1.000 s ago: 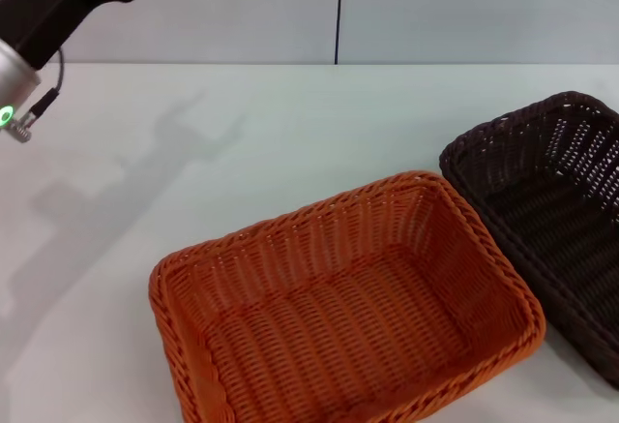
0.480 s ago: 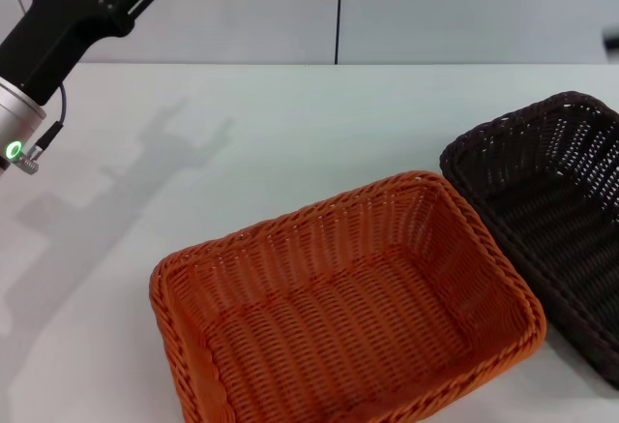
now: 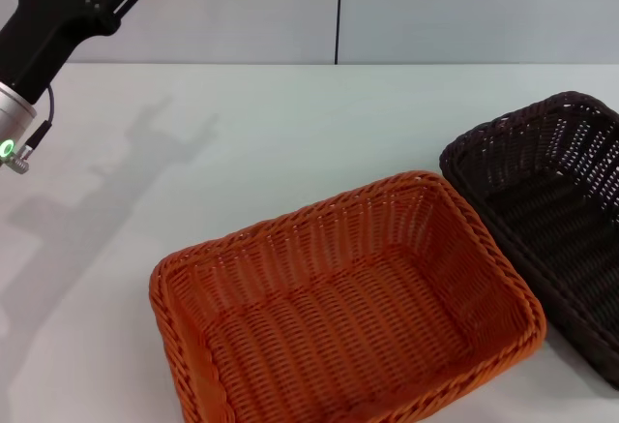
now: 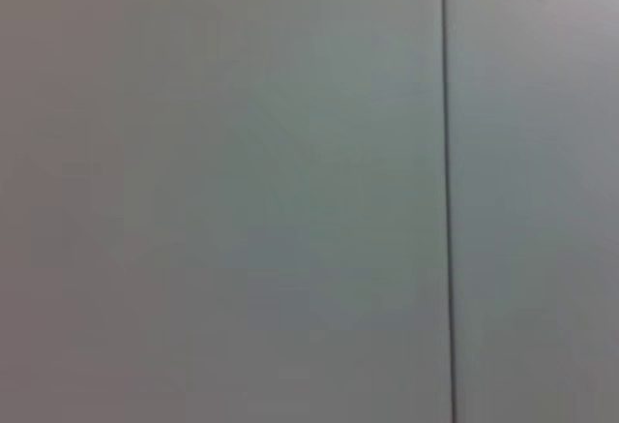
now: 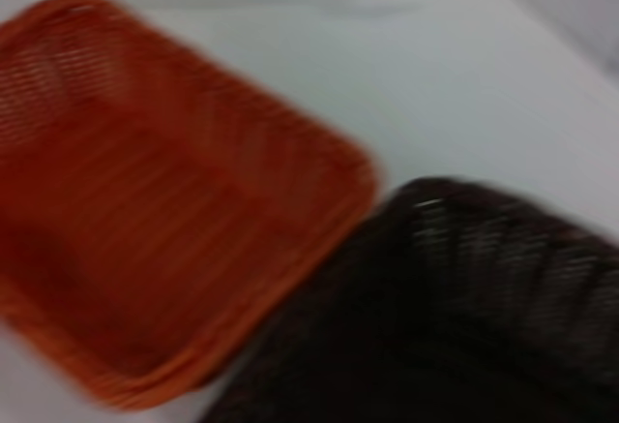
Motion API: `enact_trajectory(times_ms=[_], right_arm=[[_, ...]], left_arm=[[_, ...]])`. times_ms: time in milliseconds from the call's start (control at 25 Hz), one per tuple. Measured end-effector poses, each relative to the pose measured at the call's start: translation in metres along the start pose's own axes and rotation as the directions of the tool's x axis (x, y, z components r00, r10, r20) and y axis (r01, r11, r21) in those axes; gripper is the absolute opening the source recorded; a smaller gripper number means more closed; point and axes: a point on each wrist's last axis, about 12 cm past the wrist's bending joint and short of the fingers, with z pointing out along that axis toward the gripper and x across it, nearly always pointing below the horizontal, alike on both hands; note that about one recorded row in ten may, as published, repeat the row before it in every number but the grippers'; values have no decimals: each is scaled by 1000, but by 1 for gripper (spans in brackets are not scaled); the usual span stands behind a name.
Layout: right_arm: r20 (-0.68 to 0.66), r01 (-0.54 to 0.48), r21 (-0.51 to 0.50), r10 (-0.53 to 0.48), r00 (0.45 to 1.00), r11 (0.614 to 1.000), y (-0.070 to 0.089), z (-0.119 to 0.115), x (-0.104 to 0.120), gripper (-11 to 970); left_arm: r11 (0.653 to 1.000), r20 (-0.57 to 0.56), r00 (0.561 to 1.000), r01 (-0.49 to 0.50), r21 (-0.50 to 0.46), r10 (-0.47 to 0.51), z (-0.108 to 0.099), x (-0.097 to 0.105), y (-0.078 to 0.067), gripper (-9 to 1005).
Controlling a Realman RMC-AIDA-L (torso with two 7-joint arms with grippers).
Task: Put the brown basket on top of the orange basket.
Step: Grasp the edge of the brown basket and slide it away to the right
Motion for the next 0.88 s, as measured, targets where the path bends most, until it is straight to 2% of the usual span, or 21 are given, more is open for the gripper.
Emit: enact_trajectory(times_ms=[40,120,200,320,400,880], right_arm=[[0,0,0,0,1000,1000,0,0,0,484],[-11,18,-89,-19,1000,996,12,5,9,484],[-19,24,-113,-27,999,993,15,8,12,484],[-82,43,-222,-62,995,974,31,29,20,484],[-107,50,-246,-79,991,968,36,35,24,484],[-155,55,-259,-98,983,964,40,36,40,483]], left_arm=[[1000,0,1000,0,0,0,0,0,0,829],[1000,8,1000,-6,-12,6,1,-1,1,829],[1000,20,1000,-15,-27,15,1,-2,3,829],[999,34,999,-16,-45,17,1,-3,5,829],[999,35,999,-16,-41,17,3,-4,4,829],[999,23,1000,19,-34,-18,8,2,-1,829]])
